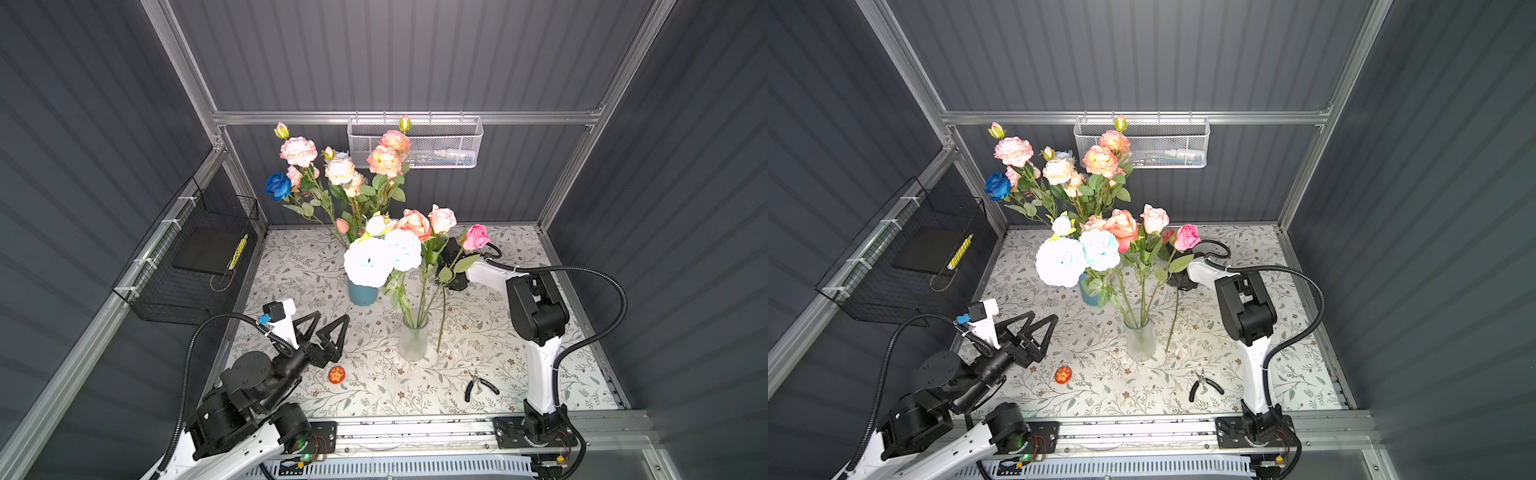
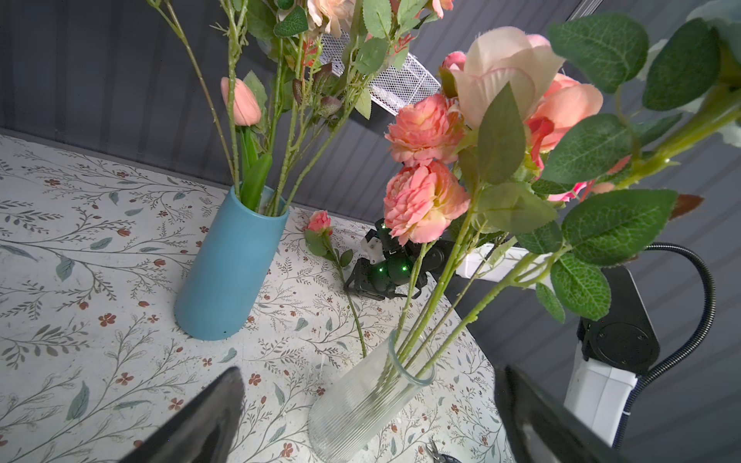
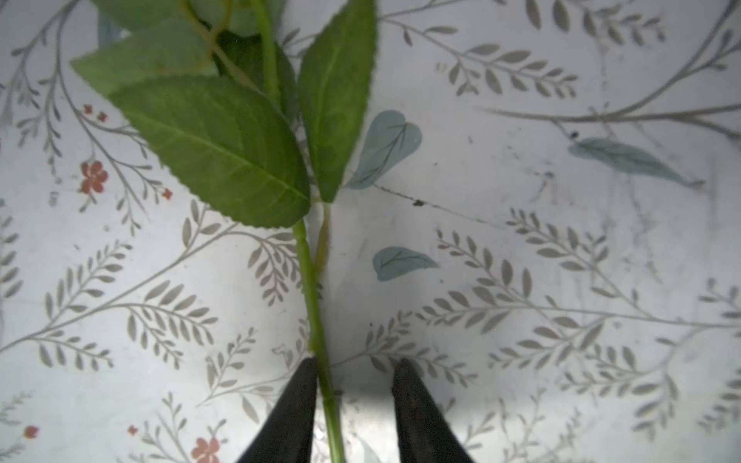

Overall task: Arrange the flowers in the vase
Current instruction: 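Grasp a pink rose stem from the bundle with the right gripper, then lift the pink rose high with the right gripper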

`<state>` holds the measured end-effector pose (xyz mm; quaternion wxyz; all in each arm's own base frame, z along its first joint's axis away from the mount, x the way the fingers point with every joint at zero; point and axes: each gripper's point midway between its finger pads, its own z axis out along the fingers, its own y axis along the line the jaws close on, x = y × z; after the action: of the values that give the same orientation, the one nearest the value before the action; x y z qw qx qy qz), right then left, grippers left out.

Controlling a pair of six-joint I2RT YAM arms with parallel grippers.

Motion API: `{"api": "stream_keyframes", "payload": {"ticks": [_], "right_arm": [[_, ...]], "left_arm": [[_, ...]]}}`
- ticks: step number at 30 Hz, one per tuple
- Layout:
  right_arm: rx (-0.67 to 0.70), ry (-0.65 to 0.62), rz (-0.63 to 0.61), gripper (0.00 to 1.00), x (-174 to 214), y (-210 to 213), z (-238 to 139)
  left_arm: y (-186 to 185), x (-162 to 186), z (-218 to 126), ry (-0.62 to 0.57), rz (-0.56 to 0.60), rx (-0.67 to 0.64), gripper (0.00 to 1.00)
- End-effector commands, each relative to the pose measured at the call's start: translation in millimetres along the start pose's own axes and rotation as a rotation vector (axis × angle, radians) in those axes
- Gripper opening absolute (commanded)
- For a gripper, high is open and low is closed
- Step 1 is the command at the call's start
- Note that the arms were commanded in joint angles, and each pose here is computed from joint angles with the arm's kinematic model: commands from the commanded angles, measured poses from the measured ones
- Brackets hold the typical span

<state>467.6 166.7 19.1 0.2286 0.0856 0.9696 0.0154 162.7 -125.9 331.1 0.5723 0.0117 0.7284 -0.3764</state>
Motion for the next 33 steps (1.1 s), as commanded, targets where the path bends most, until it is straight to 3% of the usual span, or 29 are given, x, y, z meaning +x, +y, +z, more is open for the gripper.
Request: {"api": "stream_keyframes", "payload": {"ticks": [1,5,10,23,28,33], "right_arm": [[0.133,0.100,-0.026,0.27,31,-28,12],[0.151,0.091,-0.021,0.20,37,-37,11],[0.160,0.045,0.006,0.00,40,-54,-1],[0.048,-0.230,0.135,0.00,49,-103,-110],[-0.094,-0.355,0.159,0.00,60,-108,-170],[-0.286,-0.562,0.144,0.00,61,-109,-254]], "left_arm": [[5,1,-3,-0.007,-0.006,-0.015,1.00],[6,0,-4,-0.005,-0.004,-0.020,1.00],[8,-1,-7,-0.009,-0.008,-0.026,1.00],[9,-2,-5,-0.010,-0.011,-0.043,1.00],[11,-3,-5,-0.014,-0.013,-0.052,1.00],[12,-5,-5,-0.020,-0.015,-0.065,1.00]]}}
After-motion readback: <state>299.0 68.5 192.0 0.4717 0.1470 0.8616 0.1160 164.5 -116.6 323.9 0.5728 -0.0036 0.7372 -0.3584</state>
